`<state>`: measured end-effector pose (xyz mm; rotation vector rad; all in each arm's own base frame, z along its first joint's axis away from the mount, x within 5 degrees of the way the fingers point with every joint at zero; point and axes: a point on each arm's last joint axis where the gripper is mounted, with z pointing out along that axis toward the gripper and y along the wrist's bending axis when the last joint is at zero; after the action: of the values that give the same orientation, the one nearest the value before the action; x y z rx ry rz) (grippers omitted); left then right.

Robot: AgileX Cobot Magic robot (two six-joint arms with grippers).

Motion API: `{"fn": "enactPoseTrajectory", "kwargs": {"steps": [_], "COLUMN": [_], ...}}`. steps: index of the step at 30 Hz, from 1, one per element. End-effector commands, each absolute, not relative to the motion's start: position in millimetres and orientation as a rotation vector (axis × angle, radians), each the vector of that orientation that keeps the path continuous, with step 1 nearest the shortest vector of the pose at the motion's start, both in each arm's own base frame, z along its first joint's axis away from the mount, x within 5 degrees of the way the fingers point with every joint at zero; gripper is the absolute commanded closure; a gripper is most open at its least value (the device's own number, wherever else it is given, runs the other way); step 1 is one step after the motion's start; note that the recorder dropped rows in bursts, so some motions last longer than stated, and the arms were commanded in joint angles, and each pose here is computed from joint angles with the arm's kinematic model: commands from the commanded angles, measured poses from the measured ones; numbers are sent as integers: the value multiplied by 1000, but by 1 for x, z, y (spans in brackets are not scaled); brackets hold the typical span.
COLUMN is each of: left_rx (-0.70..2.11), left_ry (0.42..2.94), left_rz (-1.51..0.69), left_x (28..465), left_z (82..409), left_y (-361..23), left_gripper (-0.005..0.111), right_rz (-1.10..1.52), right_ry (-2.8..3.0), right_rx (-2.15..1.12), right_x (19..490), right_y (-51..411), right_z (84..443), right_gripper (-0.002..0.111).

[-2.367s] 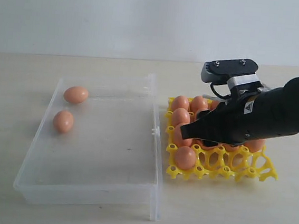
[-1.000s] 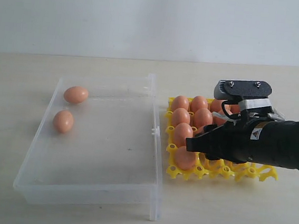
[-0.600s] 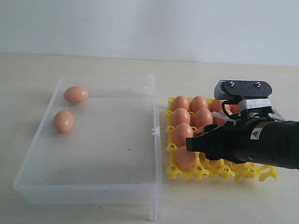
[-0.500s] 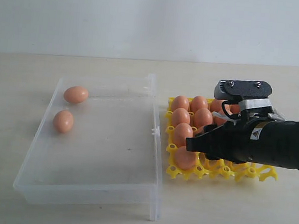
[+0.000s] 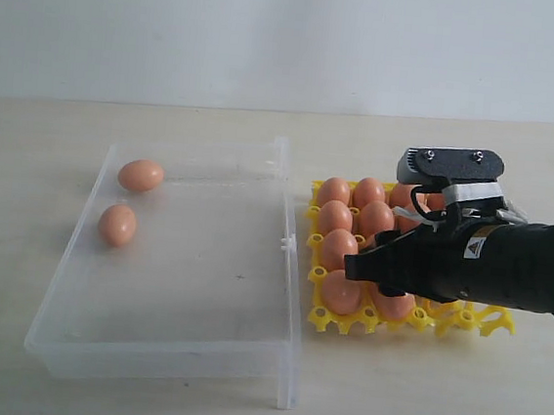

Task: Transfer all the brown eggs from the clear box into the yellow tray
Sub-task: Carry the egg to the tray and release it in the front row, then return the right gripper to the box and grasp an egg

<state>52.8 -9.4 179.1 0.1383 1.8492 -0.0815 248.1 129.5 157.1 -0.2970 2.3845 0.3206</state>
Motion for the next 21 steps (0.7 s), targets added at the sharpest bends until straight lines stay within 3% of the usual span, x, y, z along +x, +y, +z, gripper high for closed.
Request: {"fn": "enactPoseTrajectory", "kwargs": {"steps": [1,9,17,21], "left_rx": [139,139,139,139], "left_ry": [1830,1830,1830,1830], "left_rz": [-85,-85,-85,-85], "left_x": [53,53,53,53], "left_z": [182,182,182,182], "left_y": [-10,-10,-10,-10], "left_gripper": [107,107,107,107], "right_rz": [326,409,469,570], "right_ry": [2367,2313,2379,2398], "right_rx": [-274,-310,-637,-656], "right_x": [249,253,252,296], "right_y": [128,147,204,250], "right_z": [159,203,240,250], "right_gripper": [54,54,54,54]}}
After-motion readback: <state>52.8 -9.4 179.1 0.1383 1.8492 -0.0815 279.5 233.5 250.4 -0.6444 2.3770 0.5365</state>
